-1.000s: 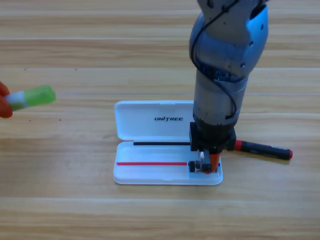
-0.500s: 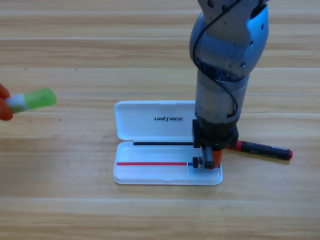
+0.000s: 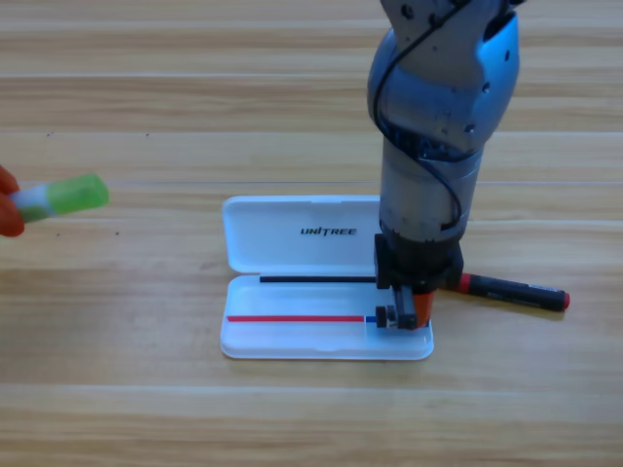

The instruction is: Clean up eraser and pencils

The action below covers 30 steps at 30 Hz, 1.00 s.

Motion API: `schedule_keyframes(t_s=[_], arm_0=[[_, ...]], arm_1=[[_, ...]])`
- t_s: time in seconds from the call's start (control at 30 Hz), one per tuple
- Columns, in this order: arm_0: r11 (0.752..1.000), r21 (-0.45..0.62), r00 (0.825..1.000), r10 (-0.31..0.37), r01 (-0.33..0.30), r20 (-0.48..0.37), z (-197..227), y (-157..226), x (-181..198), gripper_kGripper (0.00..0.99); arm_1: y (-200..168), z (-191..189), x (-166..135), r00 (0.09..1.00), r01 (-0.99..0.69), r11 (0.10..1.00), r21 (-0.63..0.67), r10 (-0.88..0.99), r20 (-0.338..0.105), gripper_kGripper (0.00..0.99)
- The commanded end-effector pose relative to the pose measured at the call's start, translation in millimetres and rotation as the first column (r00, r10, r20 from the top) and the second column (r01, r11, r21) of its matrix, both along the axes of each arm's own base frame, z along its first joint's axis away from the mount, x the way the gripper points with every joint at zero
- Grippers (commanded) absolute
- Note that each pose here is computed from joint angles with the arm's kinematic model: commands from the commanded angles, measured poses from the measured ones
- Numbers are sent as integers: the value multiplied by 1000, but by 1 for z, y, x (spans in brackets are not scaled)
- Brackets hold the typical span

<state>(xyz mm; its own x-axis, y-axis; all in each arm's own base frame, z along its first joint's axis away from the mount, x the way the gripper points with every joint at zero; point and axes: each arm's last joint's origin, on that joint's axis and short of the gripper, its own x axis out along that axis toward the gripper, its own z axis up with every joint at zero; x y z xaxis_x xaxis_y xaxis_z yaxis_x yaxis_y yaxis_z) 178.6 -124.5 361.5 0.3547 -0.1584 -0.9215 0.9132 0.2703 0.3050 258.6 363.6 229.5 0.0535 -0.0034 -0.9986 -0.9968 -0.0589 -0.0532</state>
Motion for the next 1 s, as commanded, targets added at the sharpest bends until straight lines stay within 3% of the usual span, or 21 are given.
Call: schedule_keyframes(t_s=[0.03, 0.17, 0.23, 0.4, 0.5, 0.63, 0.83, 1.0], arm_0=[[1000, 21, 999, -14, 15, -49, -13, -5, -1, 0], [1000, 22, 999, -14, 15, -50, -13, -6, 0, 0], [1000, 23, 999, -14, 15, -51, -14, -5, 0, 0], [1000, 24, 998, -15, 16, -54, -15, -6, 0, 0], [1000, 24, 998, -15, 16, -56, -17, -6, 0, 0], [1000, 26, 998, -15, 16, -58, -18, -6, 0, 0], [999, -1, 999, -37, 37, -39, -11, -14, -2, 0], [996, -19, 995, -92, 91, -43, -8, -49, -4, 0]], arm_1=[[1, -37, 20, 999, 22, 998, -60, -23, -29, 0], [2, -39, 20, 999, 22, 998, -61, -23, -30, 0], [3, -39, 21, 999, 22, 998, -62, -23, -29, 213], [2, -36, 21, 1000, 22, 998, -59, -23, -19, 469], [0, -29, 20, 1000, 23, 999, -50, -23, -9, 552], [-7, -8, 14, 1000, 25, 1000, -17, -24, 7, 772], [-42, 50, -16, 1000, 22, 997, 68, -23, 8, 831], [-90, 80, -35, 998, 56, 995, 82, -59, 34, 851]])
